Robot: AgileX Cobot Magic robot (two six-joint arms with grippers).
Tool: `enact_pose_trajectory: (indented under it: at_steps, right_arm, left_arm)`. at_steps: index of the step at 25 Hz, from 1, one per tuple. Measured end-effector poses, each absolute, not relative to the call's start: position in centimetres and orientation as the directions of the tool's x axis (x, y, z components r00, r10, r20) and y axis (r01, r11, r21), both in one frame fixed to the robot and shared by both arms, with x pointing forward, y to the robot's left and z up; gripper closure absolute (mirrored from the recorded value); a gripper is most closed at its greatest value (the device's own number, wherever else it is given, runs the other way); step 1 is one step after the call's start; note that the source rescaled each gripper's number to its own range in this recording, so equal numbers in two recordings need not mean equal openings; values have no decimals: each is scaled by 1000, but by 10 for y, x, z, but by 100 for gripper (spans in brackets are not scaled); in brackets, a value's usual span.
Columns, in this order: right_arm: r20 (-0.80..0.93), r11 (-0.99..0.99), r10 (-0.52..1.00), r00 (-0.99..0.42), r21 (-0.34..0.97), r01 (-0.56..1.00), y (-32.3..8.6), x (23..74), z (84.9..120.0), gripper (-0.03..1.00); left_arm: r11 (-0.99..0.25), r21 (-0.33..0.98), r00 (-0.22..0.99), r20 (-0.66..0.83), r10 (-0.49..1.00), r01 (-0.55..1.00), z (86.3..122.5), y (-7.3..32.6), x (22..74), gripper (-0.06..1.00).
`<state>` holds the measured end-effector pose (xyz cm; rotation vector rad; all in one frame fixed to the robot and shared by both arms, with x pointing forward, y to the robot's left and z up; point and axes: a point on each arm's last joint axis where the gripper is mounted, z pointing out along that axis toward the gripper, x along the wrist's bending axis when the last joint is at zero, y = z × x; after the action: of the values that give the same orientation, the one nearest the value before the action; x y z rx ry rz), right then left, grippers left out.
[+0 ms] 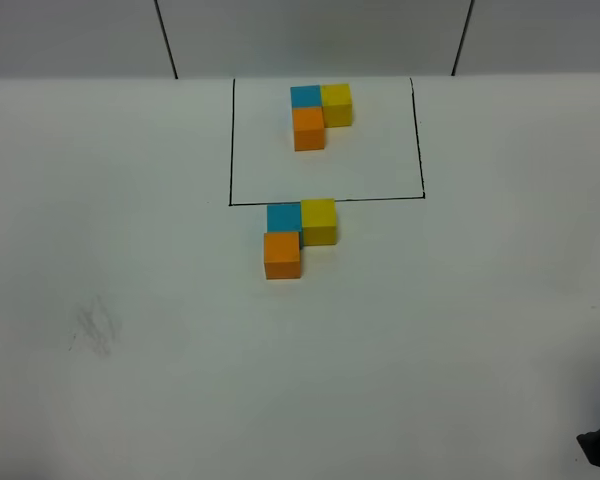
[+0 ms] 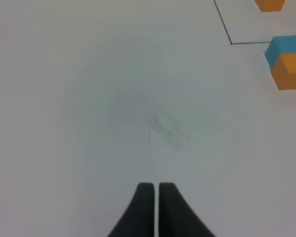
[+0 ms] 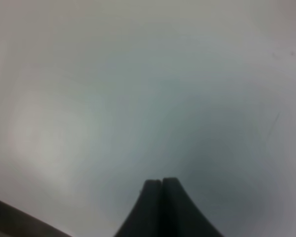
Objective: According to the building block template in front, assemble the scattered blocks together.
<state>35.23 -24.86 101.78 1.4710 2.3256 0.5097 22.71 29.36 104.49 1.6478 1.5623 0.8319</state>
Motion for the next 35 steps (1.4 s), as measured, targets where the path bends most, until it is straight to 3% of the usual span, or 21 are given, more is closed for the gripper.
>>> enact_pose_trajectory:
  at_steps: [17,24,35]
  right_arm:
    - [-85,374,913,-398,564,736,-256,339,1030,97]
    - [-107,391,917,-386,442,807,-263,330,1029,97]
    - [-94,386,919,-382,401,830,-264,326,1026,97]
  left_arm:
    - [-19,840,63,-18,998,543,1045,294,227,94]
    - [-19,840,63,-18,998,543,1045,294,227,94]
    - [-19,840,63,-18,998,543,1045,294,227,94]
